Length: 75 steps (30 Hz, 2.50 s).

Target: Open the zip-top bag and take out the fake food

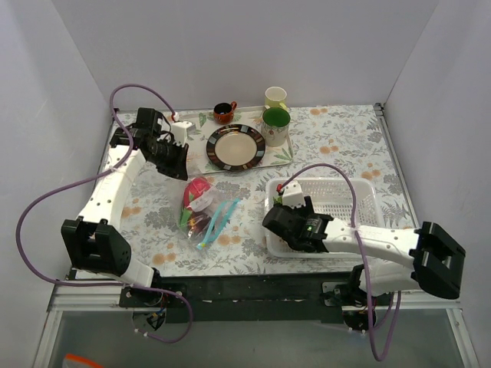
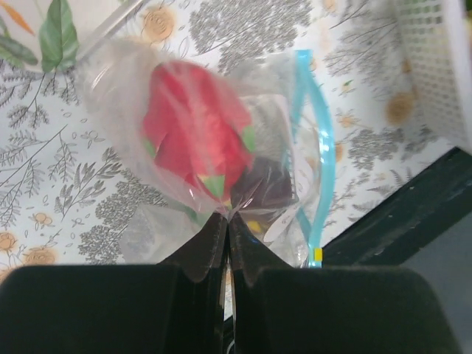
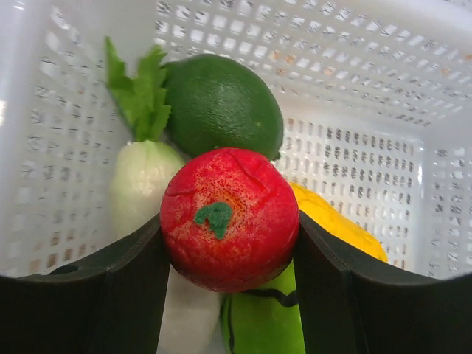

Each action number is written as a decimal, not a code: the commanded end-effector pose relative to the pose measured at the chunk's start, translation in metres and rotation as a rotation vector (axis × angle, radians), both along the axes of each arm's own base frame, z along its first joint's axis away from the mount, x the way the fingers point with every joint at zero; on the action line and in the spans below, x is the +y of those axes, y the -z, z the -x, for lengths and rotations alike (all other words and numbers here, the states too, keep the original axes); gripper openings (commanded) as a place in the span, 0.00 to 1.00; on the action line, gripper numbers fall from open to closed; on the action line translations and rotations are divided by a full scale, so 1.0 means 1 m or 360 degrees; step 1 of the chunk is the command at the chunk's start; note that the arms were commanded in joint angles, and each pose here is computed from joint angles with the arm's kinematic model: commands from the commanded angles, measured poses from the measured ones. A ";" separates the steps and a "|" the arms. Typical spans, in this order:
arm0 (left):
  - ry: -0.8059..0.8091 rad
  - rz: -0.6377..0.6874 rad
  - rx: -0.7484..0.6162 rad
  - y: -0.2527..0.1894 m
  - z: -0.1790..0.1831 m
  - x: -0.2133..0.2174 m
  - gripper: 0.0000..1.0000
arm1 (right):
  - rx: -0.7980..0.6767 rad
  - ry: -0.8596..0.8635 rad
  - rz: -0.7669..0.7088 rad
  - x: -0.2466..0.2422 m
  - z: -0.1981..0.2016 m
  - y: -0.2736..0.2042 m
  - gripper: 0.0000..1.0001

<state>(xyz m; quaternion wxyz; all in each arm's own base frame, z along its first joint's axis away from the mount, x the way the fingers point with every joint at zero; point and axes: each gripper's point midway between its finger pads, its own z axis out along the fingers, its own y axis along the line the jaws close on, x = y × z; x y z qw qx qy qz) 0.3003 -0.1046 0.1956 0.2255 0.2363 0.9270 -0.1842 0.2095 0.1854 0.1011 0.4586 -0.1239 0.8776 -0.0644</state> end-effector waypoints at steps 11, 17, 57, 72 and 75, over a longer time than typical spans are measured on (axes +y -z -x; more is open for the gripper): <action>-0.0009 -0.0108 -0.0020 0.027 0.023 0.016 0.00 | -0.0196 0.0021 0.0028 0.015 -0.023 -0.068 0.98; -0.0033 -0.0373 -0.0009 0.079 0.029 0.046 0.00 | -0.0257 -0.0535 -0.0161 0.077 -0.021 -0.095 0.98; -0.0001 -0.0466 0.0126 0.151 0.014 0.051 0.00 | 0.0033 -0.1890 -0.0270 0.299 -0.002 0.020 0.98; 0.0041 -0.0449 0.0156 0.155 0.024 0.049 0.00 | 0.0275 -0.1856 -0.0211 0.279 0.013 0.061 0.58; 0.0043 -0.0466 0.0140 0.155 0.024 0.051 0.00 | 0.0269 -0.1825 -0.0254 0.264 0.020 0.057 0.45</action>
